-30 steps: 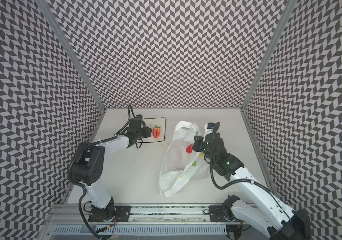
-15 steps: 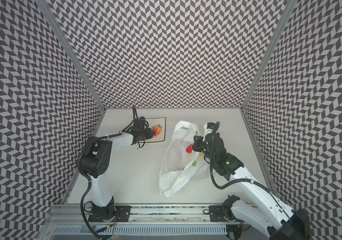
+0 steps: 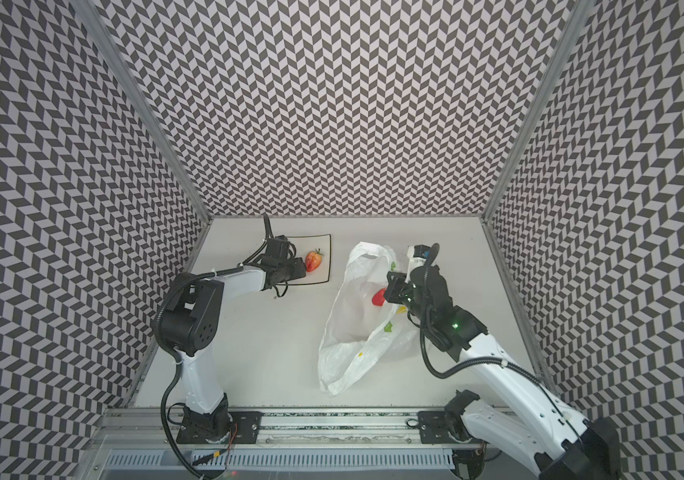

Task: Take the fake fruits out of the plastic bag
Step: 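Open the left gripper to drop the peach beside the strawberry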

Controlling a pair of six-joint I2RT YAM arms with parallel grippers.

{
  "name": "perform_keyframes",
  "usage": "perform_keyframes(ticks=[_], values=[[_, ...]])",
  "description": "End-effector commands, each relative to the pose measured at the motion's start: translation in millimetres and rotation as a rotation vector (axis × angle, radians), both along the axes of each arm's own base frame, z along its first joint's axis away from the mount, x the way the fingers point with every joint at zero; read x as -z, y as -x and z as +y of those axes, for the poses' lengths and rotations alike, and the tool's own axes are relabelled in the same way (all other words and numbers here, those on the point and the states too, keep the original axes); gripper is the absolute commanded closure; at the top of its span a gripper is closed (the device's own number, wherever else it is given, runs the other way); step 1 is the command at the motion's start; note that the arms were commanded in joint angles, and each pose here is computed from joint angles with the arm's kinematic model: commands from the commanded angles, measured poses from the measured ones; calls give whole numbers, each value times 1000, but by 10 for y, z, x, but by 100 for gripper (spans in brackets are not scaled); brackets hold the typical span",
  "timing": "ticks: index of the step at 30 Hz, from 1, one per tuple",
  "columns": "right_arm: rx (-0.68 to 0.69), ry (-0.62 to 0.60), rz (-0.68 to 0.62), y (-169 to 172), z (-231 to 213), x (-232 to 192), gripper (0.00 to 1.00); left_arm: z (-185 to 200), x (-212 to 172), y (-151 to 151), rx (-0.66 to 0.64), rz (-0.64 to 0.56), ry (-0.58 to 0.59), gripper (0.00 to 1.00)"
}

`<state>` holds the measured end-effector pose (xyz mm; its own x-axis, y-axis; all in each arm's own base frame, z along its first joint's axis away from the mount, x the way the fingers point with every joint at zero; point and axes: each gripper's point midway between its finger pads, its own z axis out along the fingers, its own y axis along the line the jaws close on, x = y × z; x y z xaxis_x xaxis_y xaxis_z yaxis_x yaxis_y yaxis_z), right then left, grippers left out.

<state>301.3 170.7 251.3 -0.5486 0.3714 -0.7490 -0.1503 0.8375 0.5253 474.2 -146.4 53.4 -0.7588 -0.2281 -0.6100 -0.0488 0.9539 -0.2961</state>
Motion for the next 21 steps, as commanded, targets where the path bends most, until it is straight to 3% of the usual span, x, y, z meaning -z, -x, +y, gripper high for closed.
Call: perform_keyframes(ticks=[1, 8, 14, 17, 21], values=[[4, -42, -62, -23, 10, -220, 100, 95, -375, -30, -20, -72, -3, 39], [13, -26, -57, 9, -36, -176, 100, 144, -1181, 72, -22, -238, 31, 34], [8, 50, -59, 31, -93, -130, 100, 82, -1779, 506, 63, -401, 90, 35], [-5, 92, -59, 54, -113, -87, 100, -81, -2050, 845, 218, -517, 109, 36], [-45, 124, -35, 102, -86, 15, 100, -602, -2284, 1479, 540, -644, 144, 34]])
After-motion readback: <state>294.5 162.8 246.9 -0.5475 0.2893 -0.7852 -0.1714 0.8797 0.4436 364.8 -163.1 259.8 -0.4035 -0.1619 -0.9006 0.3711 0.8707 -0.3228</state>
